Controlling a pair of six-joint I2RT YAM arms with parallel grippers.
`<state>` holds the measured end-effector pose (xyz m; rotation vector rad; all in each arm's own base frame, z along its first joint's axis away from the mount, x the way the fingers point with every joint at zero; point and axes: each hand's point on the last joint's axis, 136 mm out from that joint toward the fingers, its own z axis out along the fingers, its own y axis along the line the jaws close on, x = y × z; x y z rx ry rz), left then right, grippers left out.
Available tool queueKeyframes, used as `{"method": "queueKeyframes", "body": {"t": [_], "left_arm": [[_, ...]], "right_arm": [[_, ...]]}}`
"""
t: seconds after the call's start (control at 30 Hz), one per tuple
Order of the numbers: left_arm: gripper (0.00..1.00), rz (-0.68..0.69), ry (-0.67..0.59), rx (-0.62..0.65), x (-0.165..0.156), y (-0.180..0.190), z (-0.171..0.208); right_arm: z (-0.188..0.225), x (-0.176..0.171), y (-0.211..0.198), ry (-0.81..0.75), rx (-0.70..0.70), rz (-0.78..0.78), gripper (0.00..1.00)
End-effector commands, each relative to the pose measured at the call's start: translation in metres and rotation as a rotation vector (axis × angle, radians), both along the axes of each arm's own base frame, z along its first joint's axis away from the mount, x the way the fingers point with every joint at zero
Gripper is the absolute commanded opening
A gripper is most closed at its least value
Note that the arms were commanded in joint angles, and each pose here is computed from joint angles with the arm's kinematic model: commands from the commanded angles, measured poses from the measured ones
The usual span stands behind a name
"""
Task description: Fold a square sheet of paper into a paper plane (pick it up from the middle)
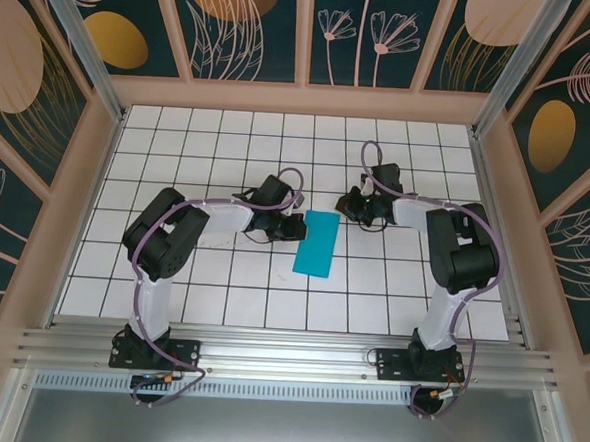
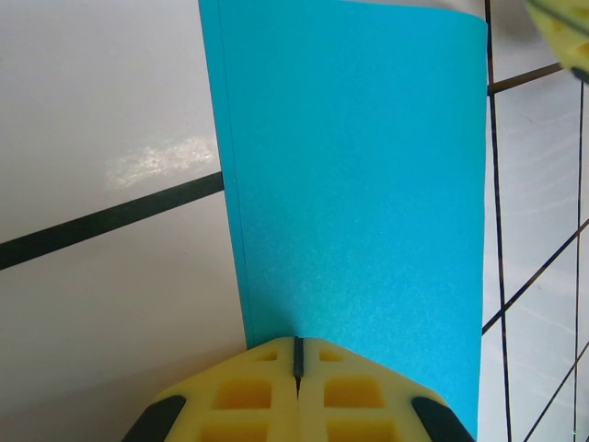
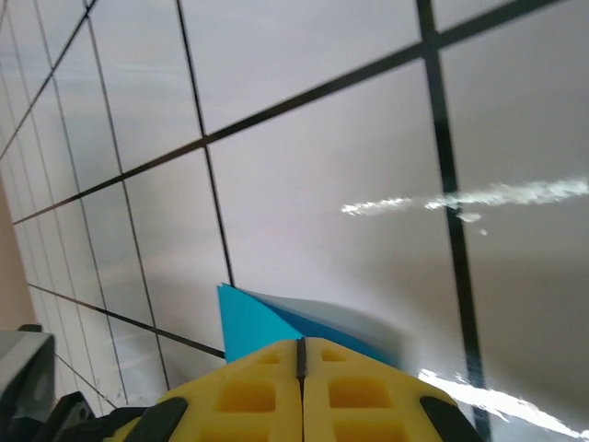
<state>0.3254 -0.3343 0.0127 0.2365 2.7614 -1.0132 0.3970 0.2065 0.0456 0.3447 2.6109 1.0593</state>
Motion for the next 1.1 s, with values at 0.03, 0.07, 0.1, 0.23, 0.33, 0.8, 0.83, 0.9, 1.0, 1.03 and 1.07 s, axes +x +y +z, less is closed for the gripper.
{"method": "queueKeyframes", "body": {"t": [0.03,0.07,0.1,0.23,0.33,0.8,0.83,0.9,1.0,1.03,1.07], "left_arm": [[0.0,0.003,0.113,0.175,-0.027,0.029,-0.053],[0.0,0.002,0.113,0.175,-0.027,0.03,-0.053],[0.0,0.001,0.113,0.176,-0.027,0.03,-0.053],[0.0,0.0,0.111,0.178,-0.028,0.03,-0.052],[0.0,-0.001,0.11,0.178,-0.028,0.03,-0.051],[0.0,0.01,0.099,0.167,-0.022,0.027,-0.046],[0.0,0.009,0.101,0.168,-0.022,0.027,-0.046],[0.0,0.008,0.1,0.171,-0.022,0.027,-0.047],[0.0,0.01,0.103,0.174,-0.022,0.028,-0.048],[0.0,0.011,0.102,0.175,-0.023,0.028,-0.048],[0.0,0.013,0.103,0.175,-0.023,0.028,-0.049]], "right_arm": [[-0.003,0.0,0.006,0.011,0.023,0.012,0.08],[-0.009,0.0,0.006,0.021,0.022,0.01,0.08],[-0.014,0.0,0.005,0.037,0.014,0.005,0.08],[-0.035,-0.003,-0.003,0.076,-0.033,-0.028,0.08],[-0.048,-0.006,-0.01,0.105,-0.087,-0.056,0.07],[0.025,-0.03,0.017,-0.032,0.038,0.033,0.09],[0.021,-0.033,0.017,-0.021,0.032,0.03,0.09],[0.009,-0.04,0.016,0.001,0.014,0.02,0.09],[-0.01,-0.05,0.014,0.036,0.018,0.016,0.09],[-0.015,-0.052,0.014,0.048,0.018,0.019,0.09],[-0.021,-0.055,0.013,0.06,0.01,0.018,0.09]]}}
